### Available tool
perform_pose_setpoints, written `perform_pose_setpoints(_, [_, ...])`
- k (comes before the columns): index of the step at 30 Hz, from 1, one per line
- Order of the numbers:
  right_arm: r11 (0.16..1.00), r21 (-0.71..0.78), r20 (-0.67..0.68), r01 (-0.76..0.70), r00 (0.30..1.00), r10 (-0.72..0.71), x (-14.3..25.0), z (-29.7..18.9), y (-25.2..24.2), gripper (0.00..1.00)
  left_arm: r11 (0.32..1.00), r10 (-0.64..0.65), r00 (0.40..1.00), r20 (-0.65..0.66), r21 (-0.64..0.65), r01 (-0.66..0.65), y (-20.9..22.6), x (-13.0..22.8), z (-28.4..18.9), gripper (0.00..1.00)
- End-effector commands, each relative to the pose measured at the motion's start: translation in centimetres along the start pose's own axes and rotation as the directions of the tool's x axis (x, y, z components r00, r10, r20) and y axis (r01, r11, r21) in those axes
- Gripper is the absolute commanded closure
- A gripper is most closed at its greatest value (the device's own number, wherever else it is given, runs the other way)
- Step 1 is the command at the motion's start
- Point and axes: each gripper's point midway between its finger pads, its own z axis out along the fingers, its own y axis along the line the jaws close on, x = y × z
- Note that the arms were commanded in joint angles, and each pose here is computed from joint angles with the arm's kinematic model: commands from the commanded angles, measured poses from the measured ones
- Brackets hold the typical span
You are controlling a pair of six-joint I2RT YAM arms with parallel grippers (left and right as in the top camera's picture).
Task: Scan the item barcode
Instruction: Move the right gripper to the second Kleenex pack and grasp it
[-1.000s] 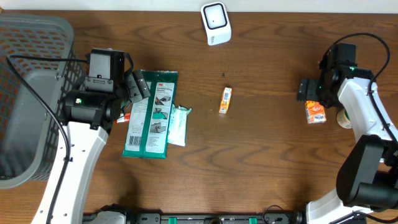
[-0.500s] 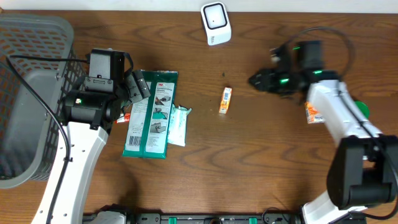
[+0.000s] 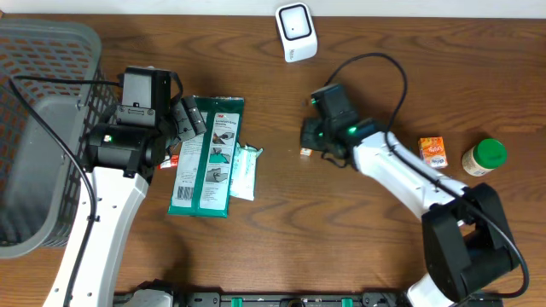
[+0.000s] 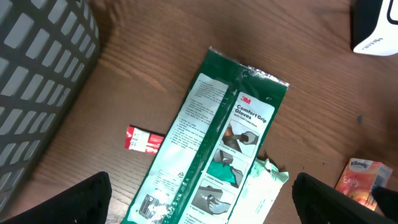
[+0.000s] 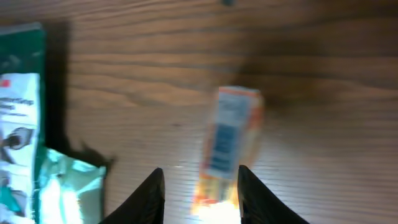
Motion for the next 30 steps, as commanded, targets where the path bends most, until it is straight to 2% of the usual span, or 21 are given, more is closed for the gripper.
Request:
perform_pose_setpoints(1, [0.998, 0.032, 0.013, -0.056, 0.998, 0.056, 1.2, 0.8, 0.1, 0.67, 1.000, 0.012, 1.000, 0.020, -0.006, -0.012, 0.1, -0.6, -0.4, 0.07])
perform_pose_setpoints(6, [0.999, -0.033, 0.036, 0.020, 0.999, -0.019, 0.9, 0.8, 1.8, 0.74, 1.000, 0.012, 1.000, 0.020, -0.006, -0.012, 0.1, -0.6, -0.4, 0.07])
perform_pose_setpoints(10, [0.989, -0.102, 0.093, 0.103, 0.991, -0.094, -0.8, -0.8, 3.1, 0.64, 1.000, 0.012, 1.000, 0.020, -0.006, -0.012, 0.1, -0.6, -0.4, 0.07])
perform_pose_setpoints(13, [0.992, -0.091, 0.112, 0.082, 0.991, -0.072, -1.8, -2.2, 2.3, 0.66, 1.000, 0.012, 1.000, 0.020, -0.006, -0.012, 0.1, -0.6, -0.4, 0.07])
perform_pose_setpoints(22, [0.999, 0.007, 0.051, -0.040, 0.998, 0.039, -2.0, -2.2, -2.7, 0.76, 1.000, 0.012, 1.000, 0.020, -0.006, -0.012, 0.1, -0.6, -0.4, 0.07])
perform_pose_setpoints(26, [0.997, 0.035, 0.038, -0.065, 0.997, 0.063, -2.0, -2.2, -4.0, 0.99, 1.000, 0.012, 1.000, 0.020, -0.006, -0.012, 0.1, -0.6, -0.4, 0.07])
perform_pose_setpoints(30, [0.989, 0.104, 0.027, -0.105, 0.994, 0.102, -1.4, -2.1, -5.5, 0.99, 1.000, 0.012, 1.000, 0.020, -0.006, -0.012, 0.1, -0.6, -0.4, 0.07])
